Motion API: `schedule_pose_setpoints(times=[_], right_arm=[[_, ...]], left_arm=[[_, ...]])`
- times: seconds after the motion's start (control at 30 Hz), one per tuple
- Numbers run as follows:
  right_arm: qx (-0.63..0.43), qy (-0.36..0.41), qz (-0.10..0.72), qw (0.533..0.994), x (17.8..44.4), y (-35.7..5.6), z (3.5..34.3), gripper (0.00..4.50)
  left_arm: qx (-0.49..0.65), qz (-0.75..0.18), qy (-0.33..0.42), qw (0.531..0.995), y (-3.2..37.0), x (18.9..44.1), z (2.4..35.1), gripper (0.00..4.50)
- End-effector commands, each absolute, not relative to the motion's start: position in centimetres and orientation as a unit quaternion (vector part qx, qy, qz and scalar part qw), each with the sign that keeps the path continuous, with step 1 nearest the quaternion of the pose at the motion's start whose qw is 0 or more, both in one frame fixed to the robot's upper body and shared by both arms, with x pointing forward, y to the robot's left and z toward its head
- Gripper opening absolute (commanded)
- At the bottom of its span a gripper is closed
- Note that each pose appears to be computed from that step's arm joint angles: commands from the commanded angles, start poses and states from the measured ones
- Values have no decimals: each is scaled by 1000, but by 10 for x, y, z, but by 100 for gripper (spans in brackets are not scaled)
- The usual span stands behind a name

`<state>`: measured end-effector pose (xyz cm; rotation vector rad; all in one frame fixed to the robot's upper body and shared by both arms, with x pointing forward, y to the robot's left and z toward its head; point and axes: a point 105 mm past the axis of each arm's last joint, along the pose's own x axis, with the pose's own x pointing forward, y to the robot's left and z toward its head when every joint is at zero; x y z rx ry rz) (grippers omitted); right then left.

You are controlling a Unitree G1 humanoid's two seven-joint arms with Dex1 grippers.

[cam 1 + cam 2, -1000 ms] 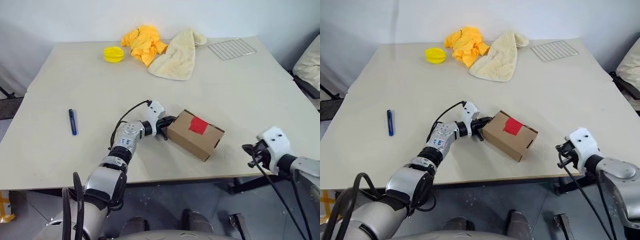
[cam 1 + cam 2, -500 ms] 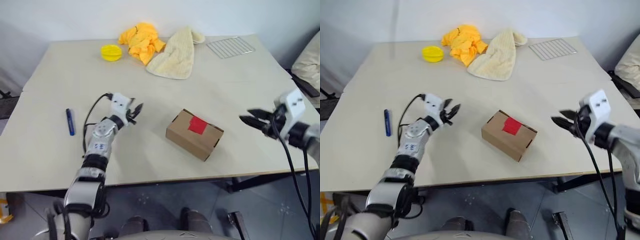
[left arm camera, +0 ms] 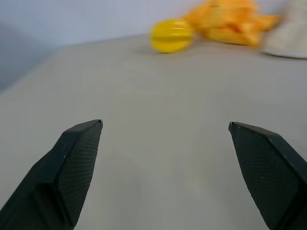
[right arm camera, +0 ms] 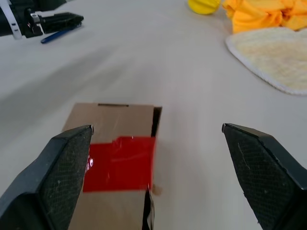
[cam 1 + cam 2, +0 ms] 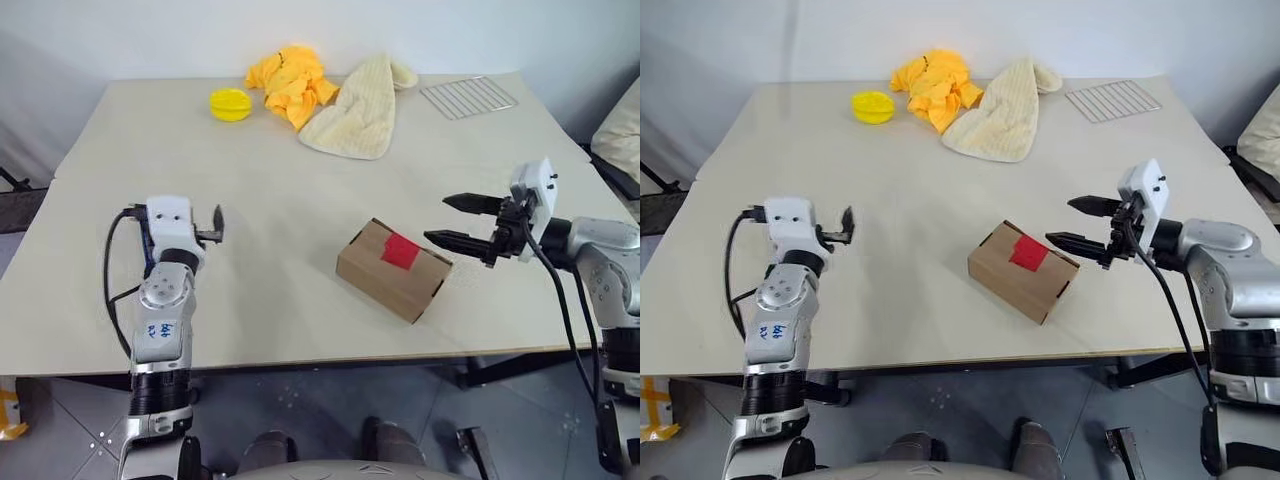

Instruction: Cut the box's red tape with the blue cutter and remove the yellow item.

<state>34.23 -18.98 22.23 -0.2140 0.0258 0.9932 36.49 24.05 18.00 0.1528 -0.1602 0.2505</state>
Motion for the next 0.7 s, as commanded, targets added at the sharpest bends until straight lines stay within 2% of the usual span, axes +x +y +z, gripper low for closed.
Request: schedule_pose_setpoints(times=[0.03,0.17,0.3,0.33,0.4,0.5,0.7], right_arm=[[-118,-9,487,865,344,-185,230,449],[-121,-18,494,861,346,-182,233,449],[-128,-20,504,854,344,-180,234,449],[-128,-21,502,855,344,-180,234,450],[-126,-21,499,857,342,-182,235,450],[-128,-15,499,857,338,-183,232,450],[-133,-6,496,858,335,-185,229,450]], left_arm=[[72,195,-98,973,257,348,194,448],[33,205,-87,974,259,347,192,448],[-29,208,-42,977,263,349,174,448],[-33,211,-41,976,265,346,173,419],[-34,236,-40,970,274,339,172,389],[-13,244,-38,969,280,333,173,302],[-20,282,-9,959,296,326,164,302]])
